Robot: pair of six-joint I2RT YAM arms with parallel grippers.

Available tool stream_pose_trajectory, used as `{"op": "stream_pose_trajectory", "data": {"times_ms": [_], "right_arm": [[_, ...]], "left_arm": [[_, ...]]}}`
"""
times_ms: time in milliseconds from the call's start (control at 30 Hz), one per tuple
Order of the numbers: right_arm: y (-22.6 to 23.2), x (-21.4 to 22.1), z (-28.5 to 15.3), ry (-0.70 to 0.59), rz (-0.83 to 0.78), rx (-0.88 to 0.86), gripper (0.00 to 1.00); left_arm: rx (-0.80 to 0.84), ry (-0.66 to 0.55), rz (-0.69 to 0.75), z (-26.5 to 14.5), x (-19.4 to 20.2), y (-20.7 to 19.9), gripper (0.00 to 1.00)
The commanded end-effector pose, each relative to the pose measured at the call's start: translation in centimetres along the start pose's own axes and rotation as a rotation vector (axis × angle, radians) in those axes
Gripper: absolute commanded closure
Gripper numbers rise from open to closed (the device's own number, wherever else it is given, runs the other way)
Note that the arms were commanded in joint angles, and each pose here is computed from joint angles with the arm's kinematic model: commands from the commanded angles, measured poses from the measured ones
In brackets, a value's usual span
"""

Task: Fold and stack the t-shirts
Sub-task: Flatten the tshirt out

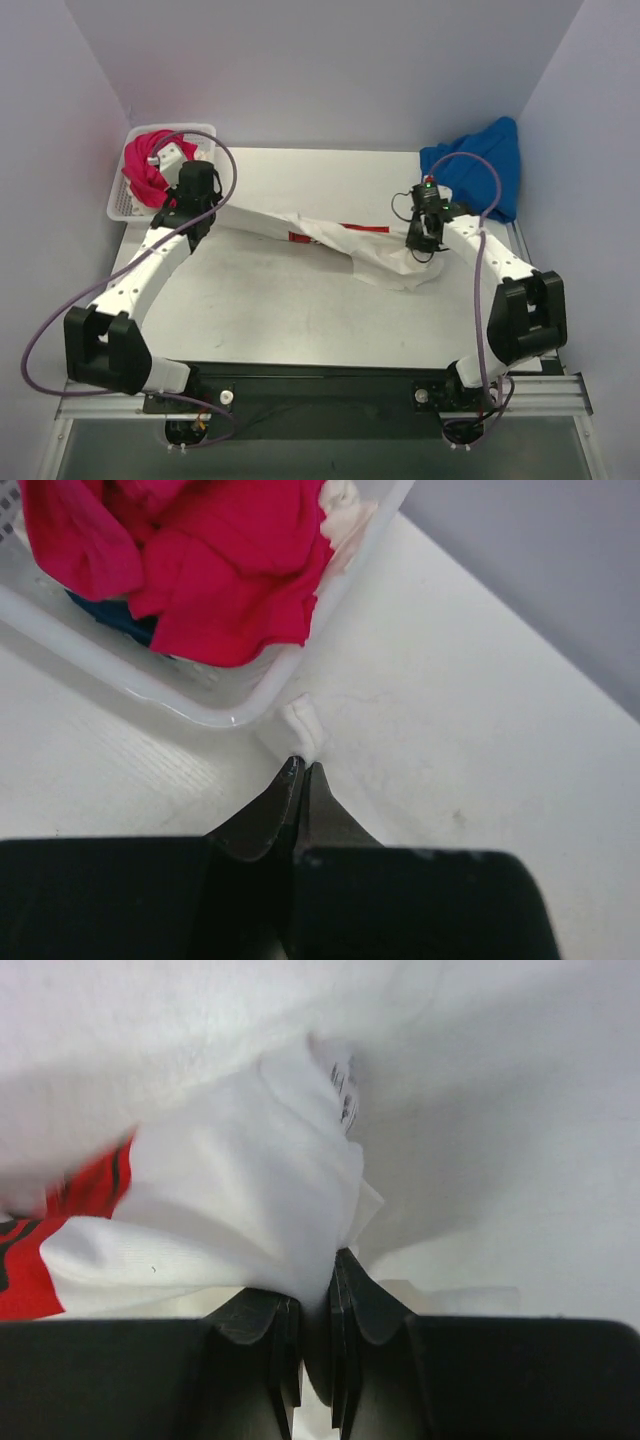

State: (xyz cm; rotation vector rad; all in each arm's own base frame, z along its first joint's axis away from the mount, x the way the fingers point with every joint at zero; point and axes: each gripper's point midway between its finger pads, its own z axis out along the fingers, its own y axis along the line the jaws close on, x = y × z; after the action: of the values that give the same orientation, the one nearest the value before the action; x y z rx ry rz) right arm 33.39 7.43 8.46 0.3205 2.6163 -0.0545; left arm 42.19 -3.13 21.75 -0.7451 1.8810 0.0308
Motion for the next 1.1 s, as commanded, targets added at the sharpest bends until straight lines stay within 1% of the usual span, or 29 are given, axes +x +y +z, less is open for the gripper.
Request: {"op": "stream_pose_trajectory", "data": {"times_ms": [0, 167, 300, 467, 567, 700, 733, 833, 900, 1033, 1067], "right_arm": [[-3.7, -4.2, -4.4, -0.110, 0.121, 0.038, 1.00], [-5.7, -9.0, -9.3, -0.265, 0.213, 0.008, 1.00], [-6.4, -10.8, -11.9, -0.345, 0.242, -0.008, 1.00], [-6.8, -13.0, -15.1, -0.446, 0.253, -0.013, 1.00], [-6.8, -13.9, -17.1, -0.497, 0.258, -0.033, 1.00], [-6.2, -13.1, -17.9, -0.503, 0.266, -0.082, 1.00], [-6.2, -12.2, -17.2, -0.480, 0.271, -0.082, 1.00], [-5.8, -10.8, -17.2, -0.467, 0.297, -0.109, 1.00], [-5.6, -9.9, -16.1, -0.435, 0.319, -0.109, 1.00], [-5.5, -10.5, -13.2, -0.400, 0.379, -0.053, 1.00], [-5.2, -10.6, -11.2, -0.355, 0.379, -0.030, 1.00]], "left_arm": [[-0.003, -0.143, -0.067, -2.4, -6.4, 1.0, 1.00], [0.033, -0.246, -0.132, -5.5, -11.5, 1.6, 1.00], [0.078, -0.325, -0.174, -8.6, -14.6, 1.8, 1.00], [0.111, -0.398, -0.218, -11.5, -17.0, 2.5, 1.00], [0.117, -0.408, -0.235, -12.9, -17.3, 3.3, 1.00], [0.106, -0.395, -0.266, -14.1, -16.0, 5.1, 1.00], [0.095, -0.378, -0.262, -13.9, -14.9, 5.6, 1.00], [0.072, -0.360, -0.262, -14.4, -13.4, 7.1, 1.00], [0.040, -0.333, -0.241, -13.6, -11.6, 8.1, 1.00], [-0.028, -0.276, -0.225, -11.2, -8.7, 8.9, 1.00], [-0.037, -0.265, -0.222, -10.6, -8.2, 8.9, 1.00]]}}
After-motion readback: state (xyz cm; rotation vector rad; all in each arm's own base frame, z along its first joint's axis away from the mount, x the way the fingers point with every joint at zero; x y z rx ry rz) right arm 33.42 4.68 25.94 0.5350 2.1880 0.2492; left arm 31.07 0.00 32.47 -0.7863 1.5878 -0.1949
